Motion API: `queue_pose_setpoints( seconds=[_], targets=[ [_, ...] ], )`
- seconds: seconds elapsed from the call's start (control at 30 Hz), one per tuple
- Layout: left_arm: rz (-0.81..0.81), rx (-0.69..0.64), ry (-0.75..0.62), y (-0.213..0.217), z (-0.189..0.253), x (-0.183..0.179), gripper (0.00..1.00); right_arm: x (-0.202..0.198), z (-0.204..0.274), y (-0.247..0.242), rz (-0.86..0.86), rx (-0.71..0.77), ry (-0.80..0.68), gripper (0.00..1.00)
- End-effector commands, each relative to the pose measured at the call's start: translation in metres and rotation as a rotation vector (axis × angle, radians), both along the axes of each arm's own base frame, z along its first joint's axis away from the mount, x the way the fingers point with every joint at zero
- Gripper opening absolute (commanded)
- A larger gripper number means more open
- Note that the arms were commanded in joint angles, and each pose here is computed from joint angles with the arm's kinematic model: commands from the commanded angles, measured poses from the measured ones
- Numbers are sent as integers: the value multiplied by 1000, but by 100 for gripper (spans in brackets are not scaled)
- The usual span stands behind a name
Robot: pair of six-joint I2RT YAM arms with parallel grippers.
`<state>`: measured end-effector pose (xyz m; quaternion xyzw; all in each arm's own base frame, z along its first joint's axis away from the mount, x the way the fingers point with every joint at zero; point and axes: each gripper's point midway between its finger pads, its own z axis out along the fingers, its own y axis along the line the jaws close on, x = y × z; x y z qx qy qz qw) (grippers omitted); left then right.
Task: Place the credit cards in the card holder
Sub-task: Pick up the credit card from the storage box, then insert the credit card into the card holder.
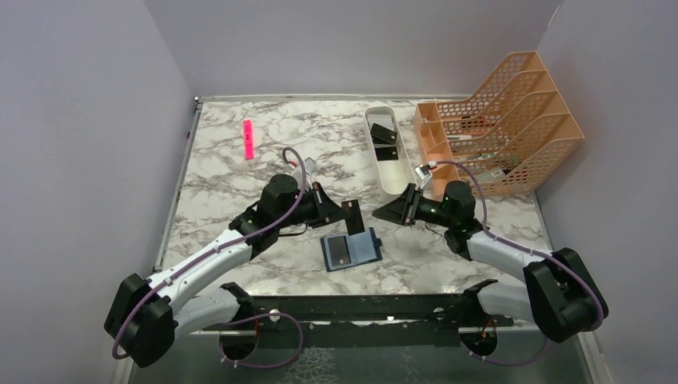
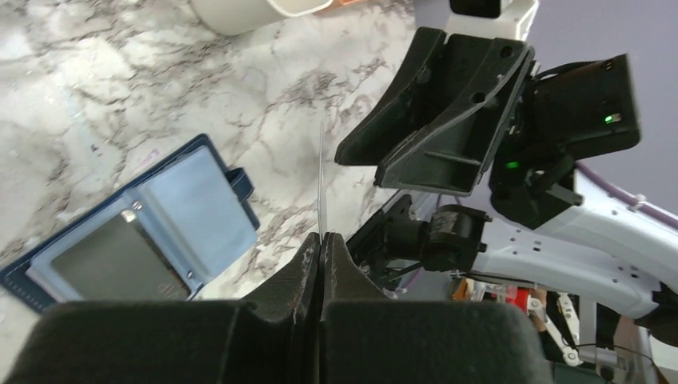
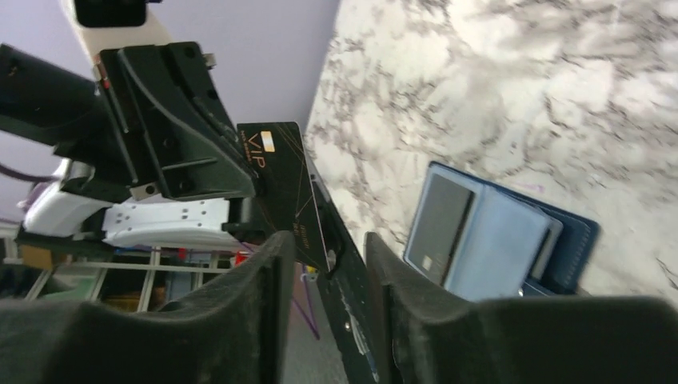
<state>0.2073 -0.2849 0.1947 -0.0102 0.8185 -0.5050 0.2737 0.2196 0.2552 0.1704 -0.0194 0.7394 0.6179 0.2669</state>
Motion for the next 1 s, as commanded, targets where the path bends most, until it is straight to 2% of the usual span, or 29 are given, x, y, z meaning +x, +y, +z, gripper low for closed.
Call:
queue_pose_setpoints(
  seconds=[0.0, 0.13, 0.4, 0.53, 0.7, 0.97],
  targets=[
    [19, 105, 44, 17, -36, -10, 0, 4, -31, -7, -26, -168, 11, 48],
    [7, 135, 95, 19, -57, -15, 0, 3, -52, -17, -53, -264, 19, 51],
    [4, 202, 204, 21, -99, -20, 0, 1, -94, -22, -24, -415, 64, 40],
    [15, 210, 256, 23, -119, -23, 0, -1, -113, -14, 0, -485, 77, 40],
    [9, 194, 273, 20, -126, -24, 0, -2, -135, -8, 16, -583, 77, 38],
    [9, 187, 272, 23, -127, -24, 0, -15, -160, -10, 50, -664, 102, 24]
  ],
)
